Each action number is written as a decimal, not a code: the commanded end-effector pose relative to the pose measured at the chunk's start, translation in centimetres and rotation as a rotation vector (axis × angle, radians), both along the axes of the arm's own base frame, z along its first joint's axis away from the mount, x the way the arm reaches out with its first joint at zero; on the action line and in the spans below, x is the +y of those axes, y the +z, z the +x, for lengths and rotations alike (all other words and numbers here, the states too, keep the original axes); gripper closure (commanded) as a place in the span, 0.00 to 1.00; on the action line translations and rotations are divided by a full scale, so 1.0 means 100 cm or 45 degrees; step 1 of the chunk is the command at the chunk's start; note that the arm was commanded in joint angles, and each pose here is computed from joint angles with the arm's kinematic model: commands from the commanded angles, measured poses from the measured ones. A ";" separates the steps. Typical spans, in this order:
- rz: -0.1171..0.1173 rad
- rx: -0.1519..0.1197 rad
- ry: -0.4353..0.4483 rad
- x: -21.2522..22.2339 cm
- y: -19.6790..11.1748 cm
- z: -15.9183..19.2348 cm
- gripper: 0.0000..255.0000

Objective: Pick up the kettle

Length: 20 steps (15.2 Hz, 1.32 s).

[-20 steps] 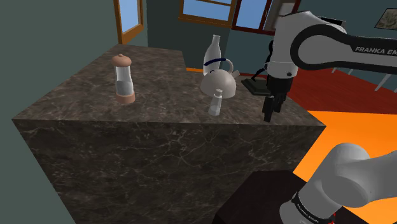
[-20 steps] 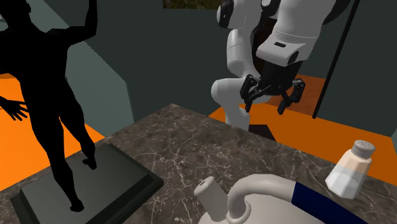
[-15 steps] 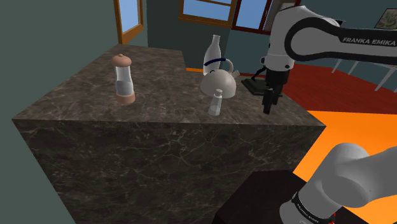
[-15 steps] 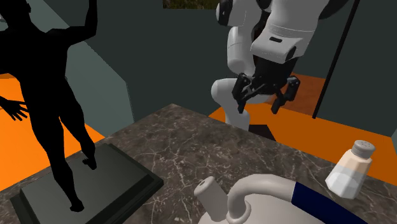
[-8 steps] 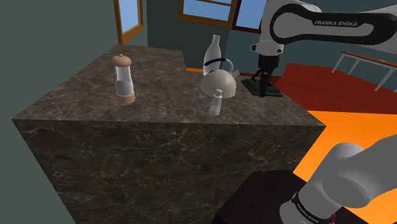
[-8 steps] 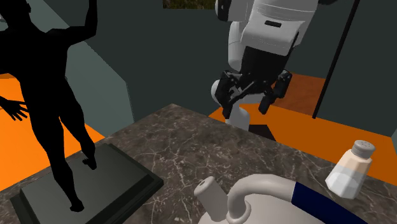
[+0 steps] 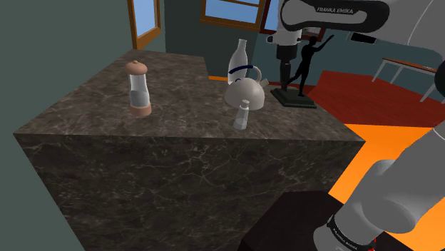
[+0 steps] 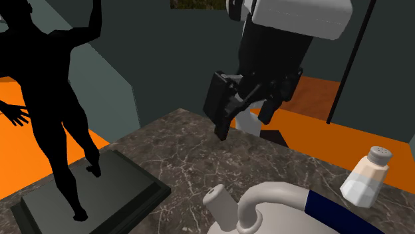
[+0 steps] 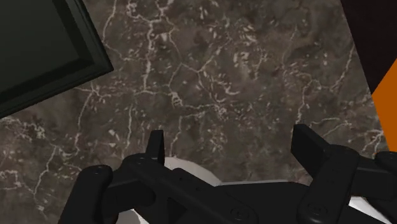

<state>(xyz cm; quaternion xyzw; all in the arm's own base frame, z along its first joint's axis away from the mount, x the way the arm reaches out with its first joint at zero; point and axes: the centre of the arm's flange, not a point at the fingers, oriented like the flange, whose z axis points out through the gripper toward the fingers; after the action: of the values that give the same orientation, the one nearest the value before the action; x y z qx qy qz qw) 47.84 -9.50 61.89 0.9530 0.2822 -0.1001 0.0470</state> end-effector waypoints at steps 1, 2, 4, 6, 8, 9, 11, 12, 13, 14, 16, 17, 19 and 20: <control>0.004 0.010 0.085 -0.006 0.008 0.025 0.00; 0.007 0.014 0.124 -0.008 0.011 0.037 0.00; 0.011 0.023 0.203 -0.012 0.019 0.062 0.00; 0.016 0.033 0.282 -0.014 0.026 0.086 0.00; 0.021 0.042 0.361 -0.015 0.033 0.111 0.00; 0.023 0.046 0.400 -0.014 0.036 0.124 0.00; 0.023 0.047 0.407 -0.014 0.032 0.126 0.00; 0.023 0.047 0.407 -0.014 0.026 0.126 0.00; 0.023 0.047 0.407 -0.014 0.021 0.126 0.00; 0.023 0.047 0.407 -0.014 0.016 0.126 0.00; 0.023 0.047 0.407 -0.014 0.005 0.126 0.00; 0.023 0.047 0.407 -0.014 -0.003 0.126 0.00; 0.023 0.047 0.407 -0.014 -0.003 0.126 0.00; 0.023 0.047 0.407 -0.014 -0.003 0.125 1.00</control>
<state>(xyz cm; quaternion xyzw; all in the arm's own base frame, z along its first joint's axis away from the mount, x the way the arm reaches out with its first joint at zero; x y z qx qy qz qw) 60.37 -10.87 61.71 0.8943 0.4320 -0.1063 0.0484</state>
